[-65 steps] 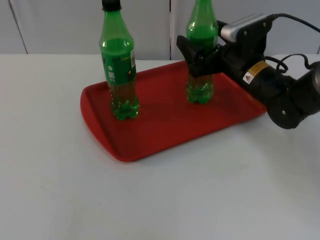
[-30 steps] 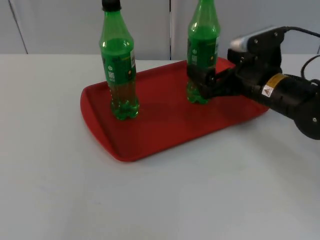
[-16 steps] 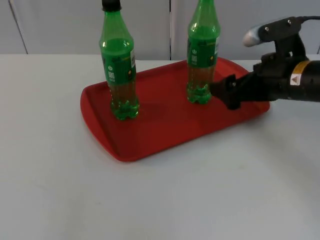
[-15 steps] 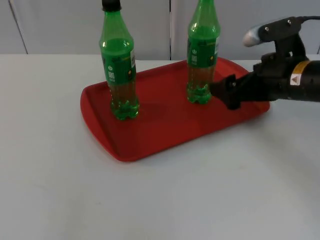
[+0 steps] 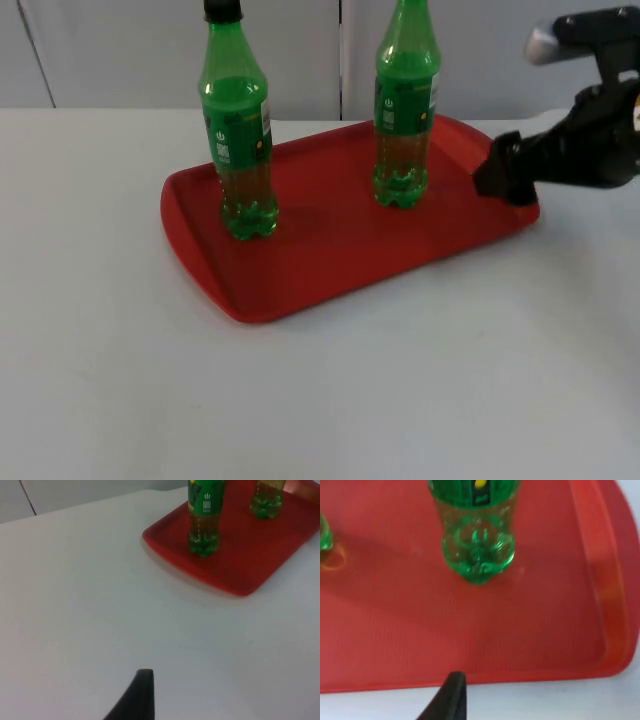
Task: Place the bottle upright on the tray.
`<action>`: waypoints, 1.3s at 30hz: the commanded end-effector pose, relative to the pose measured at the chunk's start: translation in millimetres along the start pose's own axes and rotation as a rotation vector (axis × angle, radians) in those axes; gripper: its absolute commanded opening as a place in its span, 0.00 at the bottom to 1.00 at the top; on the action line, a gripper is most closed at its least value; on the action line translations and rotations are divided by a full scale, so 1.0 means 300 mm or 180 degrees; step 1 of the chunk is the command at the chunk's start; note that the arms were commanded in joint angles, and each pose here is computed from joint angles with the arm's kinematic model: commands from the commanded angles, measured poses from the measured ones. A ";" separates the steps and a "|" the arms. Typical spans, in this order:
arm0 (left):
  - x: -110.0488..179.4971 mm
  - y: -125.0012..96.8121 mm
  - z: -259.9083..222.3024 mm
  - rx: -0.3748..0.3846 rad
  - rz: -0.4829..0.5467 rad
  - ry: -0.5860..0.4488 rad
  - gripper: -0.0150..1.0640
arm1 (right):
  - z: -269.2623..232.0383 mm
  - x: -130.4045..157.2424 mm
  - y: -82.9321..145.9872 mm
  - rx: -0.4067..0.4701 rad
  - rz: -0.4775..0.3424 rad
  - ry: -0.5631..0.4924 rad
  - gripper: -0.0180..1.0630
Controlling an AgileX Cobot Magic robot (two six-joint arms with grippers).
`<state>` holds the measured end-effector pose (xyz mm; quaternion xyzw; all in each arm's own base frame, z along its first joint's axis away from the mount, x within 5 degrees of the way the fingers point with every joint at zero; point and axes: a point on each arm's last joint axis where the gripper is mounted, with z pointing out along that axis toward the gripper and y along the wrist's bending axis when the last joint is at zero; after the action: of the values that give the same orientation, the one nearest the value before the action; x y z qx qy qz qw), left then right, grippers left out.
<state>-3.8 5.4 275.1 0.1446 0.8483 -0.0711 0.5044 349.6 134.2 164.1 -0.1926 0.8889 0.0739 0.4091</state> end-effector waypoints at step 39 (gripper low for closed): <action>0.001 0.013 0.001 -0.0128 -0.0376 -0.0027 0.99 | -0.502 0.004 0.127 -0.0112 0.0046 -0.0041 0.99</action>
<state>-2.7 8.7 275.3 0.0863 0.8556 -0.0837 0.5036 231.1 125.6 258.3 -0.1926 0.8901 0.0883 0.4035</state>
